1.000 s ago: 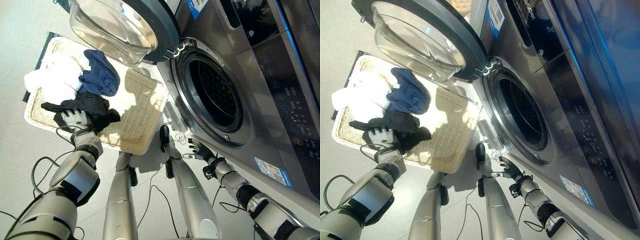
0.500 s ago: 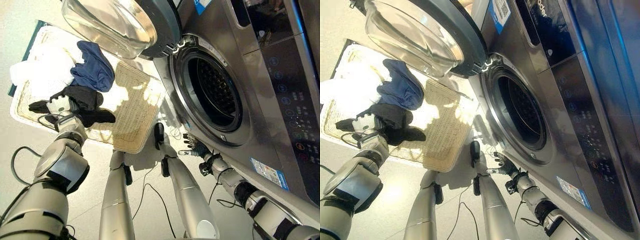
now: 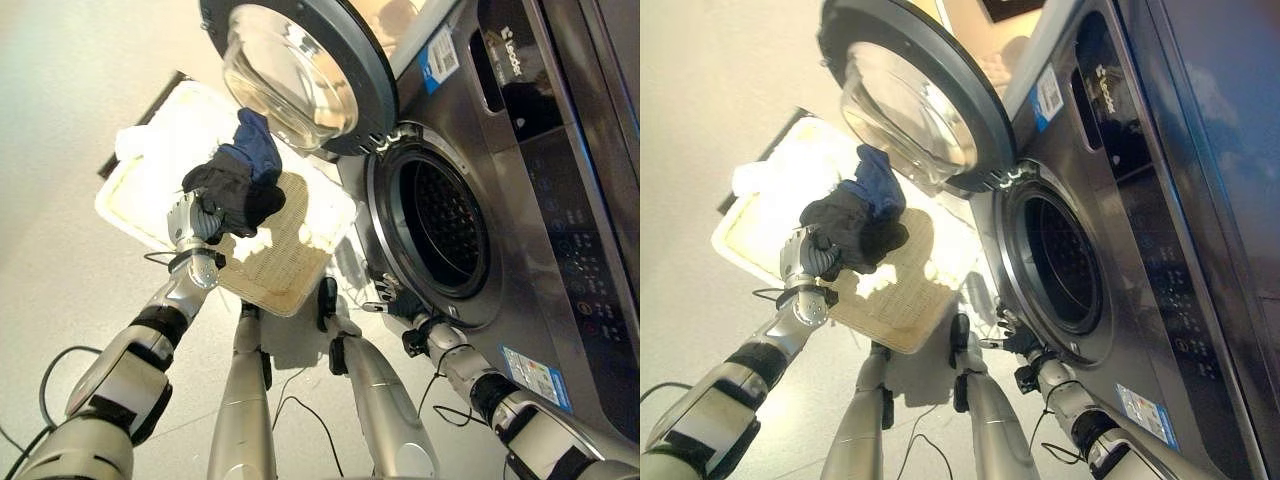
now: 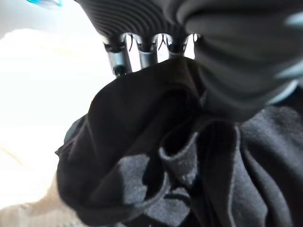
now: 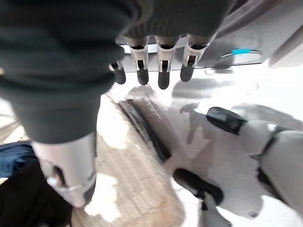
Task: Put the clothes into the washing machine.
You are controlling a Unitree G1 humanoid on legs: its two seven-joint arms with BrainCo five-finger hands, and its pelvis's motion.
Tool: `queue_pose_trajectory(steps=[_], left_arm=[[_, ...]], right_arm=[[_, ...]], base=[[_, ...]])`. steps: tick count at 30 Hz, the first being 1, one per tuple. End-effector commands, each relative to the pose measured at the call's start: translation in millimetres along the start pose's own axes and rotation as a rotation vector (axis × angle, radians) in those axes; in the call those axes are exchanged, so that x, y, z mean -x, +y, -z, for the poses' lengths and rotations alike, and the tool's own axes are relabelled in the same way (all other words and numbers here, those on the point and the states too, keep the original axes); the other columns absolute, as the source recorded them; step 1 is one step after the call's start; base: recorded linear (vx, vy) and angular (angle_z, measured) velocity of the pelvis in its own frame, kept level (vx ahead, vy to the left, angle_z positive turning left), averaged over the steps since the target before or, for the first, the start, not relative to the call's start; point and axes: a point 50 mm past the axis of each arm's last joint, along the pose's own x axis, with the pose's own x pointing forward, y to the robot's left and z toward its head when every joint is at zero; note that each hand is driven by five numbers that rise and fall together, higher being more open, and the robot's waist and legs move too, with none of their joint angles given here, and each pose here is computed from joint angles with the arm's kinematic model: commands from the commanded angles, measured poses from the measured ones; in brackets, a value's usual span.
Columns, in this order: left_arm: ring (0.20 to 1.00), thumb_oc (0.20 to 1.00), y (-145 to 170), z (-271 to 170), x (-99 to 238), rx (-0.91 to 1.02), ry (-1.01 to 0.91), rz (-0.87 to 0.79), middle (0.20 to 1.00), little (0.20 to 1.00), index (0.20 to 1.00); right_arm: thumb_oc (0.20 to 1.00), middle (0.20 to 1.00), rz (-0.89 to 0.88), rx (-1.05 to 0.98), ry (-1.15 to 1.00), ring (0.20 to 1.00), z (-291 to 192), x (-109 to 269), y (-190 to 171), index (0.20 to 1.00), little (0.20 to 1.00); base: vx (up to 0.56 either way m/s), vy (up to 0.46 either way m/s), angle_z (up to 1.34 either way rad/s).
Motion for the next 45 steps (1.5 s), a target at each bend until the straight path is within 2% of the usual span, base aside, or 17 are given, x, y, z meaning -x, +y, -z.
queue_pose_trajectory(steps=[1,7,11,15,21,30,43,44,45], left_arm=[[0.2,0.2,-3.7,-25.4,1.3,0.187,-0.06,-0.037,0.2,0.2,0.2],[0.2,0.2,-21.0,-19.8,43.8,0.405,-0.074,0.143,0.2,0.2,0.2],[0.2,0.2,-20.8,-22.1,50.1,0.474,-0.096,0.211,0.2,0.2,0.2],[0.2,0.2,-27.8,-39.7,66.3,0.643,-0.191,0.531,0.2,0.2,0.2],[0.2,0.2,-30.6,-61.2,73.1,0.779,-0.293,0.772,0.2,0.2,0.2],[0.2,0.2,-31.6,-87.6,75.1,0.791,-0.391,0.889,0.2,0.2,0.2],[0.2,0.2,-44.0,-100.4,83.3,0.771,-0.38,1.005,0.2,0.2,0.2],[0.2,0.2,-45.7,-101.0,84.6,0.773,-0.375,1.017,0.2,0.2,0.2],[0.2,0.2,-46.2,-100.7,85.2,0.774,-0.374,1.026,0.2,0.2,0.2]], right_arm=[[1.0,1.0,0.022,-0.008,-0.109,1.0,-11.5,5.9,-8.0,1.0,1.0],[1.0,1.0,0.046,-0.04,-0.258,1.0,-37.4,10.4,-9.0,1.0,1.0],[1.0,1.0,0.048,-0.063,-0.302,1.0,-47.8,11.3,-8.5,1.0,1.0],[1.0,1.0,-0.01,-0.013,-0.382,1.0,-71.0,10.9,3.3,1.0,1.0],[1.0,1.0,-0.186,0.137,-0.341,1.0,-81.9,3.7,22.0,1.0,1.0],[1.0,1.0,-0.447,0.202,-0.289,1.0,-87.0,4.7,54.2,1.0,1.0],[1.0,1.0,-0.529,0.135,-0.324,1.0,-96.5,8.5,72.3,1.0,1.0],[0.937,0.937,-0.541,0.112,-0.306,0.937,-95.2,8.3,73.0,0.937,0.937],[0.762,0.762,-0.542,0.096,-0.295,0.762,-94.0,8.4,73.2,0.762,0.762]], base=[[-0.02,0.005,0.14],[0.01,0.028,0.12],[0.03,0.046,0.18],[0.04,0.068,0.0],[0.01,0.029,0.01],[-0.01,0.001,0.01],[-0.02,0.001,0.0],[-0.02,0.004,-0.04],[-0.02,0.0,-0.05]])
